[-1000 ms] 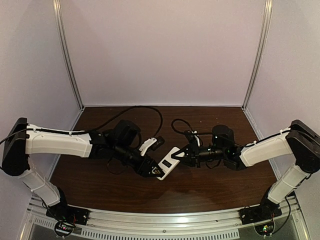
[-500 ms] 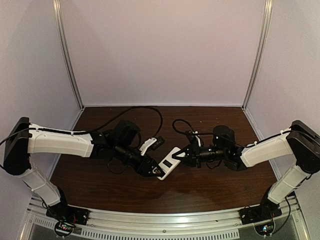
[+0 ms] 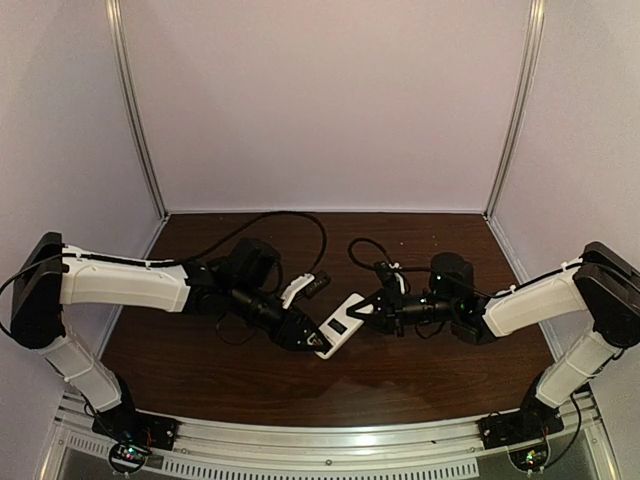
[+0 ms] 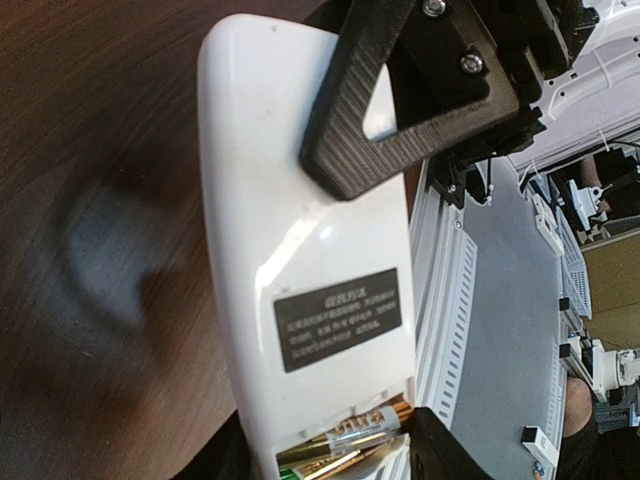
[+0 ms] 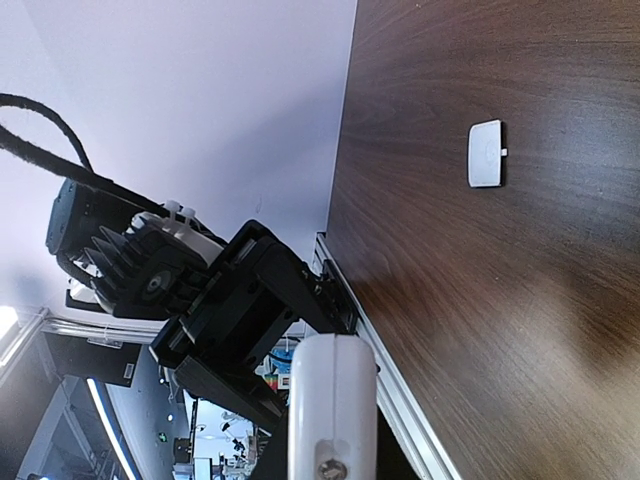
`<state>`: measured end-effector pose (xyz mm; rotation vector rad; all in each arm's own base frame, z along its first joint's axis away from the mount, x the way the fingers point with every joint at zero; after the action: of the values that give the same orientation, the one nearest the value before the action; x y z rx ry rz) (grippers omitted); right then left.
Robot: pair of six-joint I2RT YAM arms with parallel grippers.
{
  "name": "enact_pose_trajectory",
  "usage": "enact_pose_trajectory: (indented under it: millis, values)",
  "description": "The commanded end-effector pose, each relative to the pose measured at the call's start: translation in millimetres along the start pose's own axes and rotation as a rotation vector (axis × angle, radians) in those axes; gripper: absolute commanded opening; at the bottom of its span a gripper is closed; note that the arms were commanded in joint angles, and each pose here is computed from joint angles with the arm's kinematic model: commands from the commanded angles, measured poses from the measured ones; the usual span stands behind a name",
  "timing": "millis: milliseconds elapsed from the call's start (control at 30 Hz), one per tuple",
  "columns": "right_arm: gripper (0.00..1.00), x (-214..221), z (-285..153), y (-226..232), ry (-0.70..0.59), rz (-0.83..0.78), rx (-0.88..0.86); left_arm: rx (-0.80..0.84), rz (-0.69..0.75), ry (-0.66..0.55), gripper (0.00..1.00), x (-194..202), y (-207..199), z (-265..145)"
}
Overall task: Load the batteries into the remote control
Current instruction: Load the battery into the battery compartment.
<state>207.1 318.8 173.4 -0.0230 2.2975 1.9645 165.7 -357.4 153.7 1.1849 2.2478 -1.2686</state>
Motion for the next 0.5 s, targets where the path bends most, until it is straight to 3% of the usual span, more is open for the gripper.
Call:
enact_pose_trajectory:
  millis: [0, 100, 233, 467]
  values:
    - [0.00, 9.1, -20.9, 105.0, 0.032, -0.279, -0.357, -0.088, -0.120, 0.191, 0.23, 50.5, 28.9, 10.7]
    - [0.00, 8.4, -21.3, 107.6, 0.029, -0.276, -0.367, -0.107, -0.111, 0.203, 0.24, 51.0, 31.6, 10.5]
    - [0.00, 7.7, -21.1, 110.4, 0.026, -0.275, -0.375, -0.134, -0.102, 0.209, 0.32, 49.4, 34.5, 9.8]
    - [0.00, 9.7, -22.8, 119.8, 0.039, -0.298, -0.404, -0.100, -0.108, 0.215, 0.33, 50.6, 33.6, 14.7]
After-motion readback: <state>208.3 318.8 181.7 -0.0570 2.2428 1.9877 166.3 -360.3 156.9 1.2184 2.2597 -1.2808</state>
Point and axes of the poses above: each gripper's point midway between its finger pads, its own z axis out along the fingers, its own y axis along the line the jaws close on, x = y × z, the point moved 4 cm from there along -z, back along the fingers, and after that the axes turned 3 degrees about z, right-handed, at the moved point
